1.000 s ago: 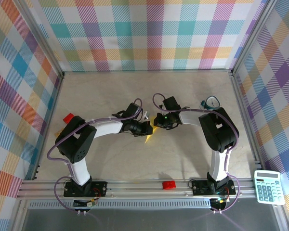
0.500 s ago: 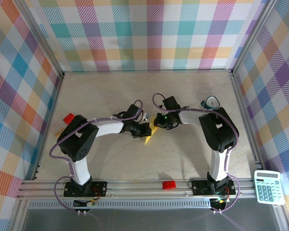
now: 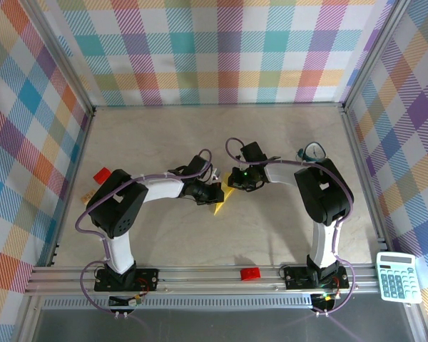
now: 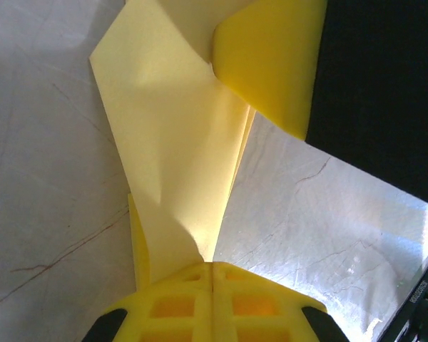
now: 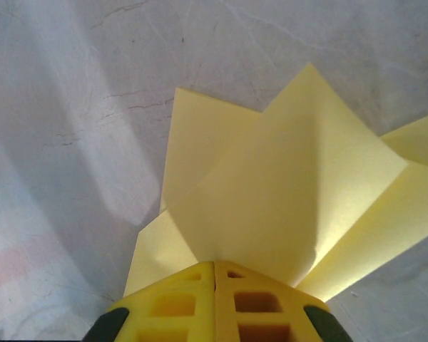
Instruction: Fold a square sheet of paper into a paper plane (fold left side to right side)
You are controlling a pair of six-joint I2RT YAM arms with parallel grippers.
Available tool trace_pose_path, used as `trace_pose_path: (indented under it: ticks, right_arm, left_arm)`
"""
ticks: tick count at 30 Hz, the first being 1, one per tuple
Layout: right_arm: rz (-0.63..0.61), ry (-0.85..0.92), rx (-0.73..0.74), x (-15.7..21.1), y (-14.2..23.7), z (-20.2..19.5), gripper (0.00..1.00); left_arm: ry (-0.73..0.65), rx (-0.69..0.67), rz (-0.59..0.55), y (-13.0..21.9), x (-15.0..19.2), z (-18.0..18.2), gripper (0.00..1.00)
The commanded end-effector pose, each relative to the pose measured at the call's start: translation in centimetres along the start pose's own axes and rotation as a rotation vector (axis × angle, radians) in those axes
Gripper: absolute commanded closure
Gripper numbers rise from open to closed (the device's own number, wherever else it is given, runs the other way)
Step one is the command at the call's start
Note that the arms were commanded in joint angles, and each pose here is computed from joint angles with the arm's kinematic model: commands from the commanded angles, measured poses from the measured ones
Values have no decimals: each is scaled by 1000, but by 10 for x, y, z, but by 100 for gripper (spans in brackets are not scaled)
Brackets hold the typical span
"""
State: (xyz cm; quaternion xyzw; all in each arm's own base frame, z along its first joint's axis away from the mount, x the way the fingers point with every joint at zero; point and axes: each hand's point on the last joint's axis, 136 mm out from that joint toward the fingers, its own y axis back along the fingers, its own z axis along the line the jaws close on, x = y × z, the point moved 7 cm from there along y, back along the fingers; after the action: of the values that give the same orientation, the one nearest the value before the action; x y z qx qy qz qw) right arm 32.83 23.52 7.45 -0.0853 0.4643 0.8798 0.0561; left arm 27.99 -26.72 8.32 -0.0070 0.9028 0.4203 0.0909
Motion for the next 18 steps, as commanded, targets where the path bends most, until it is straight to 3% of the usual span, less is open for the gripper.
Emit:
trace_pose_path:
  ticks: [1, 12, 18]
  right_arm:
    - [98, -24, 109, 20, -14, -23, 97]
    - [87, -5, 96, 14, -11, -17, 98]
    - [7, 76, 18, -6, 12, 11, 97]
  left_arm:
    - [9, -30, 31, -8, 9, 13, 100]
    - [26, -57, 48, -14, 15, 23, 100]
    - [48, -61, 65, -18, 22, 31, 100]
